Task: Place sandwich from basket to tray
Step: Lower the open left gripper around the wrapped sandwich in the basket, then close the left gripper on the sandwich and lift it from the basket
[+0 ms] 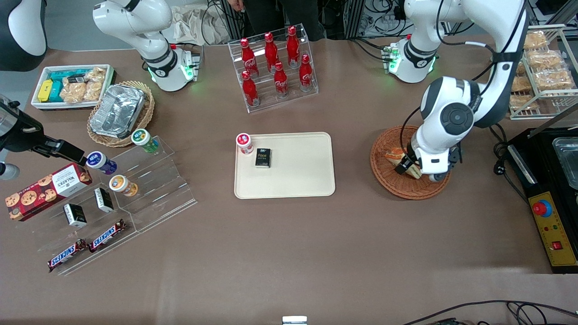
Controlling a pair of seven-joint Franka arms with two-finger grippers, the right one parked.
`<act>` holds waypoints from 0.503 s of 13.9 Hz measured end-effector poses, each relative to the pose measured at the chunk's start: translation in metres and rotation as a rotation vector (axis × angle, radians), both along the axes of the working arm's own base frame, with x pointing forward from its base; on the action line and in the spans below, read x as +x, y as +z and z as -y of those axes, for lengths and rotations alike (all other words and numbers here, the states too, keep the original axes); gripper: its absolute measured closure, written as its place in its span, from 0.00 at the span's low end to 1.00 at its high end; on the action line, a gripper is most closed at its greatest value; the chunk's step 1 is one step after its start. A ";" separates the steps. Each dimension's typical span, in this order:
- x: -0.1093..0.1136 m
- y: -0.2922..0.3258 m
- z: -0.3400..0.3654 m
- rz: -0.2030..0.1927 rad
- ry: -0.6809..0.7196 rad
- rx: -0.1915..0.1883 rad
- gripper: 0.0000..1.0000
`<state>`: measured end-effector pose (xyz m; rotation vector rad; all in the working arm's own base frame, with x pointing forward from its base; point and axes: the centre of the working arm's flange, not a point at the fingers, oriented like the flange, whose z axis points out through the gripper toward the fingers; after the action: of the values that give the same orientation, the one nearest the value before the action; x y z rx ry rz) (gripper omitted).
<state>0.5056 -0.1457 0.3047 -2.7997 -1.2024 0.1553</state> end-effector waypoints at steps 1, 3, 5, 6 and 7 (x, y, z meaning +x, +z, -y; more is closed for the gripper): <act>-0.003 -0.009 -0.001 -0.007 0.002 0.000 0.00; -0.013 -0.024 -0.005 -0.024 0.007 0.004 0.00; -0.020 -0.034 -0.009 -0.034 0.011 0.008 0.00; -0.023 -0.039 -0.010 -0.032 0.011 0.006 0.00; -0.028 -0.046 -0.012 -0.026 0.012 0.004 0.00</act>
<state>0.4772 -0.1342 0.2591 -2.7787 -1.2121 0.1896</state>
